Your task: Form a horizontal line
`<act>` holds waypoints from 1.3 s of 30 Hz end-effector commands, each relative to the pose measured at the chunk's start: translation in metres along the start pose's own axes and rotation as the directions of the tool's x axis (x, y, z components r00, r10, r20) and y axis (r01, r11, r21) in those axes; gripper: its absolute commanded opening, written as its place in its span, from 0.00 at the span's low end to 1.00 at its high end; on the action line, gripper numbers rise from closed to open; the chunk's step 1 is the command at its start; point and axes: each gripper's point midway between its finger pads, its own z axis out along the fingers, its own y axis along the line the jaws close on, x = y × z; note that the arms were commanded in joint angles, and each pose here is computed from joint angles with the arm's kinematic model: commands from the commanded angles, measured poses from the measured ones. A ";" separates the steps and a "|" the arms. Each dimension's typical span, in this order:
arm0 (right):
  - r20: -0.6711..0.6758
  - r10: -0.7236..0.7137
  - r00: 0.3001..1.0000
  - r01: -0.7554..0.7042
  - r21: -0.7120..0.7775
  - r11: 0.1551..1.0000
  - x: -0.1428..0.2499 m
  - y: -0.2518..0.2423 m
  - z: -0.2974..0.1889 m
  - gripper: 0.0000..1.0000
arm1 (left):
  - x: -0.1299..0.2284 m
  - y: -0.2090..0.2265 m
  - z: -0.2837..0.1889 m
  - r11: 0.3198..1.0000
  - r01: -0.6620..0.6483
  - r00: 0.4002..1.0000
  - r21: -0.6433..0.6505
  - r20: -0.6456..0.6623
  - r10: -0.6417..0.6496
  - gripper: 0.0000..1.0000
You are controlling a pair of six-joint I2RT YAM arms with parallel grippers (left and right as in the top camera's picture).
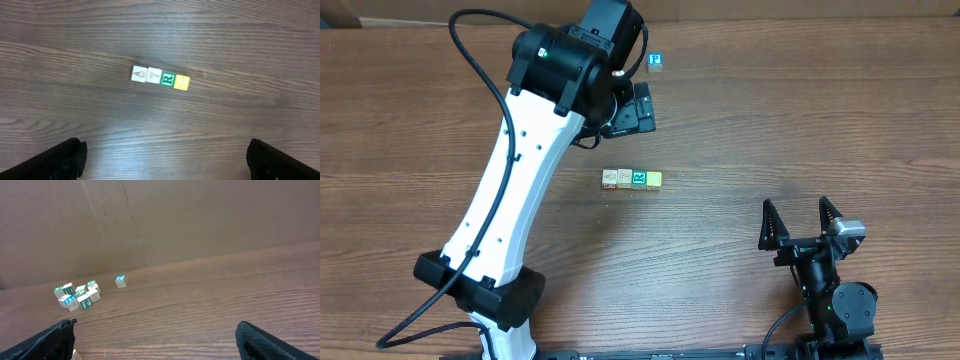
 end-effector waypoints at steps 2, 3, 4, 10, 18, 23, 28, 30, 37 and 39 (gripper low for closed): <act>0.004 -0.001 1.000 0.001 0.015 1.000 0.002 -0.004 0.000 1.00 | -0.007 0.017 -0.001 0.998 -0.004 0.999 -0.061 0.047 0.007 0.99; 0.004 -0.001 1.000 0.001 0.015 1.000 0.002 -0.004 0.000 1.00 | -0.008 0.019 0.002 0.997 -0.004 0.999 -0.072 0.053 0.008 0.99; 0.004 -0.001 1.000 0.001 0.015 1.000 0.002 -0.004 0.000 1.00 | -0.009 0.021 0.006 0.997 -0.003 0.998 -0.083 0.062 0.008 0.99; 0.004 -0.001 1.000 0.001 0.015 1.000 0.002 -0.004 0.000 1.00 | -0.011 0.022 0.038 0.998 0.003 0.993 -0.066 0.119 0.005 0.99; 0.004 -0.001 1.000 0.001 0.015 1.000 0.002 -0.004 0.000 1.00 | -0.002 0.026 0.067 1.000 0.008 0.983 -0.009 0.183 -0.007 1.00; 0.004 -0.001 1.000 0.001 0.015 1.000 0.002 -0.004 0.000 1.00 | 0.000 0.023 0.076 0.999 0.007 0.972 0.052 0.235 -0.019 0.99; 0.004 -0.001 1.000 0.001 0.015 1.000 0.002 -0.004 0.000 1.00 | -0.005 0.008 0.080 0.987 -0.009 0.958 0.159 0.284 -0.037 0.99; 0.004 -0.001 1.000 0.001 0.015 1.000 0.002 -0.004 0.000 1.00 | -0.010 -0.001 0.080 0.977 -0.023 0.948 0.213 0.315 -0.047 1.00; 0.004 -0.001 1.000 0.001 0.015 1.000 0.002 -0.004 0.000 1.00 | -0.010 -0.004 0.094 0.966 -0.036 0.933 0.255 0.355 -0.059 0.99; 0.004 -0.001 1.000 0.001 0.015 1.000 0.002 -0.004 0.000 1.00 | -0.005 -0.001 0.100 0.967 -0.035 0.933 0.254 0.355 -0.059 1.00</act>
